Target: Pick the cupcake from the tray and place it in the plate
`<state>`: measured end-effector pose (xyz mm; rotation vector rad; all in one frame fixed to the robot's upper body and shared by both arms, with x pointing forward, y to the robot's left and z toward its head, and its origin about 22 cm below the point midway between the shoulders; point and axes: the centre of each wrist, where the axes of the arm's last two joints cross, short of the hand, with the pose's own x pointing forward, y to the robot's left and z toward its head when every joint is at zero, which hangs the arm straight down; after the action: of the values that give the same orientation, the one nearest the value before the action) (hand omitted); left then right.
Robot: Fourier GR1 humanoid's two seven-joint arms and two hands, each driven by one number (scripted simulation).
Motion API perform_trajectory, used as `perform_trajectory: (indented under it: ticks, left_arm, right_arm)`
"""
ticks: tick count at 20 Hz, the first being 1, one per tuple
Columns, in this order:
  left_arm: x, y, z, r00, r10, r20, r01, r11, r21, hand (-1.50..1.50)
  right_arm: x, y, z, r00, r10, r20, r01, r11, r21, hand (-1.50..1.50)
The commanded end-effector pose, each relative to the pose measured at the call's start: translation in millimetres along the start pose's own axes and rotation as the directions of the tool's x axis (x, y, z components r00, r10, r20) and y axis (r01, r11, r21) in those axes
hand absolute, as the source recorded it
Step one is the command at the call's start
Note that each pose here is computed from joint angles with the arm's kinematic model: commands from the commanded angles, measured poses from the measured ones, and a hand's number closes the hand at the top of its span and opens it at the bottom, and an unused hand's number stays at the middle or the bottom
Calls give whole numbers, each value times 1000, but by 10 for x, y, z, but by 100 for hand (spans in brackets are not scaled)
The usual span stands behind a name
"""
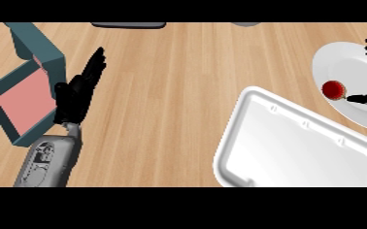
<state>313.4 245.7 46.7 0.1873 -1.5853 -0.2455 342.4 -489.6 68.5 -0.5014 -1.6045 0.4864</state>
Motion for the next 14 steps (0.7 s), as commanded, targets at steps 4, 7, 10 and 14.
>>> perform_trajectory:
  ticks: [4, 7, 10, 14]
  left_arm:
    - [49, 112, -14, 1000, 10, 2, -10, 1000, 1, 0]
    - [-27, -122, 61, 1000, -4, 5, 4, 1000, 4, 0]
    - [22, 103, 32, 1000, -1, -4, 1, 1000, 3, 0]
    - [-61, -71, 109, 1000, 8, -4, -8, 1000, -5, 0]
  right_arm:
    - [13, -626, 314, 979, -203, -19, 193, 954, -228, -150]
    - [-74, -920, 649, 974, -226, -22, 211, 936, -280, -150]
    - [-85, -1187, 925, 973, -228, -42, 205, 932, -298, -150]
    - [-41, -1411, 1120, 969, -242, -37, 222, 931, -291, -150]
